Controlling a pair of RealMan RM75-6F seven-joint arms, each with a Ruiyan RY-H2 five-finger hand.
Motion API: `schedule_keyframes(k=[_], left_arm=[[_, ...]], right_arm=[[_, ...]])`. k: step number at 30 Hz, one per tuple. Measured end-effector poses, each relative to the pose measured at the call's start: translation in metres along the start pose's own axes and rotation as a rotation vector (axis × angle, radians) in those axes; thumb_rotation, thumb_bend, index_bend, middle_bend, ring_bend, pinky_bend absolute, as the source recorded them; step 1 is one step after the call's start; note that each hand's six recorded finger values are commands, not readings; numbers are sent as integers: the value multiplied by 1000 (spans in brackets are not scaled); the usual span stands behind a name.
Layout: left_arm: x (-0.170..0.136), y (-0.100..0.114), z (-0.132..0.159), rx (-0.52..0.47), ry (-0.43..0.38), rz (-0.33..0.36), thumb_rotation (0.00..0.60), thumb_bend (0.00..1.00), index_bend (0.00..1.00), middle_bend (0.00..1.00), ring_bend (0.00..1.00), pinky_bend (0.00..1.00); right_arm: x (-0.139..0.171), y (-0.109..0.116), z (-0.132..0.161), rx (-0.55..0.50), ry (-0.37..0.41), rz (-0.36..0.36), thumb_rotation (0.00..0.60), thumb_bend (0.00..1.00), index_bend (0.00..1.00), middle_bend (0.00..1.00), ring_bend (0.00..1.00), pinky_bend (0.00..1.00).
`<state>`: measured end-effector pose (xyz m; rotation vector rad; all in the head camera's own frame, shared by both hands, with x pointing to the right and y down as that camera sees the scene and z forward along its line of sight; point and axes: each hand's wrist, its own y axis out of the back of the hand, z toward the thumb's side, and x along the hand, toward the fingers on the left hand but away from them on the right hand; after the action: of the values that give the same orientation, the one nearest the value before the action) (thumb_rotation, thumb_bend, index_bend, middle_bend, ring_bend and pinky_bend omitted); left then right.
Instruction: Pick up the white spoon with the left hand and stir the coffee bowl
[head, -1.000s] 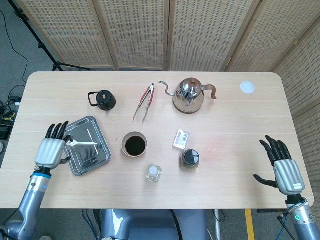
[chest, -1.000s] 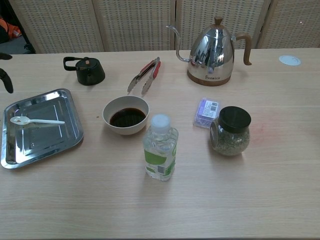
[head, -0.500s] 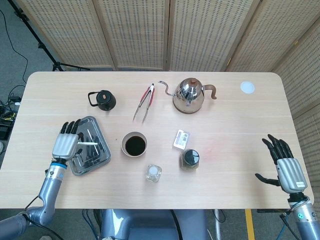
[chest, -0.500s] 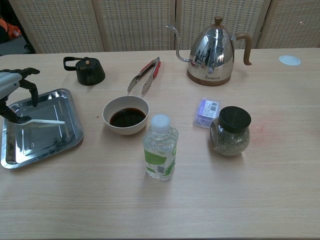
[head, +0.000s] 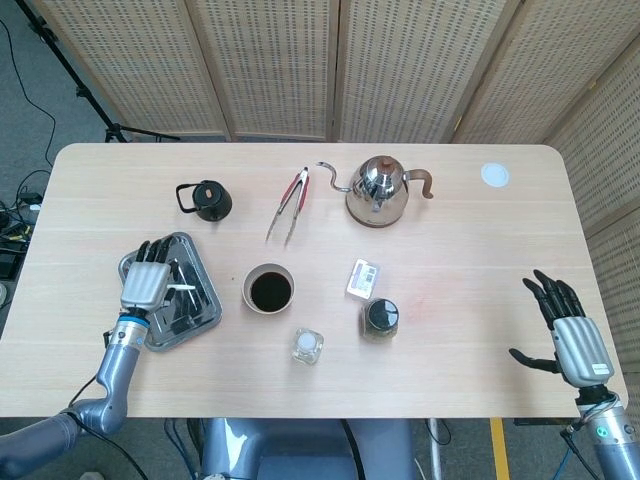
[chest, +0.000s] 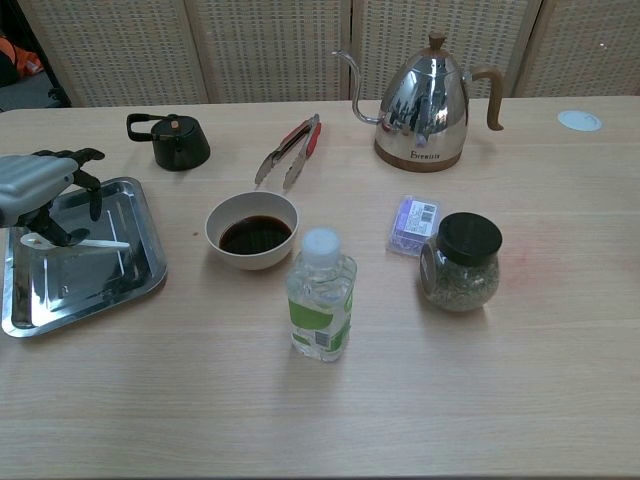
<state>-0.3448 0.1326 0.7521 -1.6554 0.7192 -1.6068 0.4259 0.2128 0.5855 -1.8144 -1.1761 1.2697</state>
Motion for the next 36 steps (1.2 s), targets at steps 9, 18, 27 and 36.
schedule_keyframes(k=[9, 18, 27, 36], left_arm=[[8, -8, 6, -7, -7, -19, 600, 326, 537, 0, 0, 0], [16, -16, 13, 10, -7, -46, 600, 342, 537, 0, 0, 0], [24, -17, 21, 8, -21, -51, 600, 352, 537, 0, 0, 0], [24, -20, 24, -1, -19, -58, 600, 362, 537, 0, 0, 0]], right_arm=[[-1, 0, -1, -11, -1, 1, 600, 0, 0, 0, 0, 0], [0, 2, -1, -24, 0, -6, 600, 0, 0, 0, 0, 0], [0, 3, 0, -50, 7, 1, 600, 0, 0, 0, 0, 0], [0, 4, -1, -61, 4, -2, 600, 0, 0, 0, 0, 0]])
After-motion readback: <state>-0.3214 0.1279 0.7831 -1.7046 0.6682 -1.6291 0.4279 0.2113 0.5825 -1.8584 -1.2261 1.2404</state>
